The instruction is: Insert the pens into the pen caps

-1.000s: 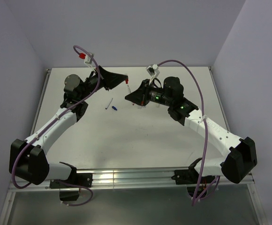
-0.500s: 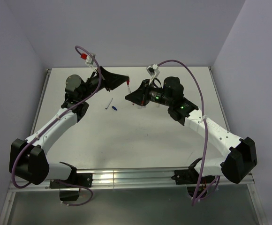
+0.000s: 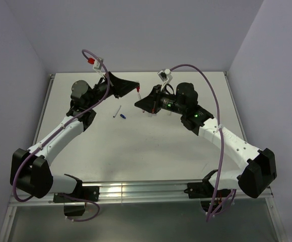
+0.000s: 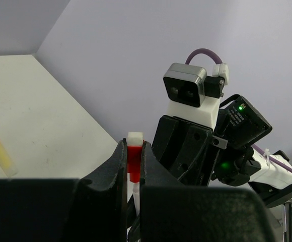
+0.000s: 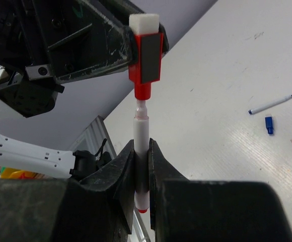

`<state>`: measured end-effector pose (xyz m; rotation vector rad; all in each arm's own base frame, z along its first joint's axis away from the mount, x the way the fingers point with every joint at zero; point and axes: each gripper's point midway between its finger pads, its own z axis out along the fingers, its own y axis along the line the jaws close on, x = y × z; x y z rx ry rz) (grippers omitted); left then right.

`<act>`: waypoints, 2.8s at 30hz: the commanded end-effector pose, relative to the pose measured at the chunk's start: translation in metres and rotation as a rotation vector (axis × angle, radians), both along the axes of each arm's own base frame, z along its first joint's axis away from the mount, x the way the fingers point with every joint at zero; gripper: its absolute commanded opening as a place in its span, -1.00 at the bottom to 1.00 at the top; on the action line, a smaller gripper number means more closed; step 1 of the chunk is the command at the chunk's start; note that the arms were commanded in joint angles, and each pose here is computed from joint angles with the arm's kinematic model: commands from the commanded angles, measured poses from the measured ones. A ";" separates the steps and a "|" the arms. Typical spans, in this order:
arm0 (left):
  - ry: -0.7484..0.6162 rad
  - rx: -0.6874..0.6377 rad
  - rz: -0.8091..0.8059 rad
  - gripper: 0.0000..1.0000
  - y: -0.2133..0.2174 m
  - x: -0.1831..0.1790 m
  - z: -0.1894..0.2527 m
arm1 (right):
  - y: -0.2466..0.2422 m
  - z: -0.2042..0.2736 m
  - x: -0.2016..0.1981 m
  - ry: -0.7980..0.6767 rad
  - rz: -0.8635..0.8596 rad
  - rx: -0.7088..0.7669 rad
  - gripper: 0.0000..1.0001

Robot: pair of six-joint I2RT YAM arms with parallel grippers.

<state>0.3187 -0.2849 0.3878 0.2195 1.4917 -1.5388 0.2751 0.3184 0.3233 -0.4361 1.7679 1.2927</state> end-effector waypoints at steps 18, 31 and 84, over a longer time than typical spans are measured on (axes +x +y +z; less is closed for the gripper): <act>-0.073 -0.040 -0.046 -0.99 -0.024 -0.074 0.017 | -0.037 0.052 -0.006 -0.188 -0.149 0.117 -1.00; -0.160 0.028 -0.117 -0.99 -0.052 -0.120 0.011 | -0.043 0.074 -0.031 -0.272 -0.082 0.143 -1.00; -0.356 0.084 0.041 0.13 -0.021 -0.139 0.082 | -0.060 0.128 -0.107 -0.483 0.122 0.270 -1.00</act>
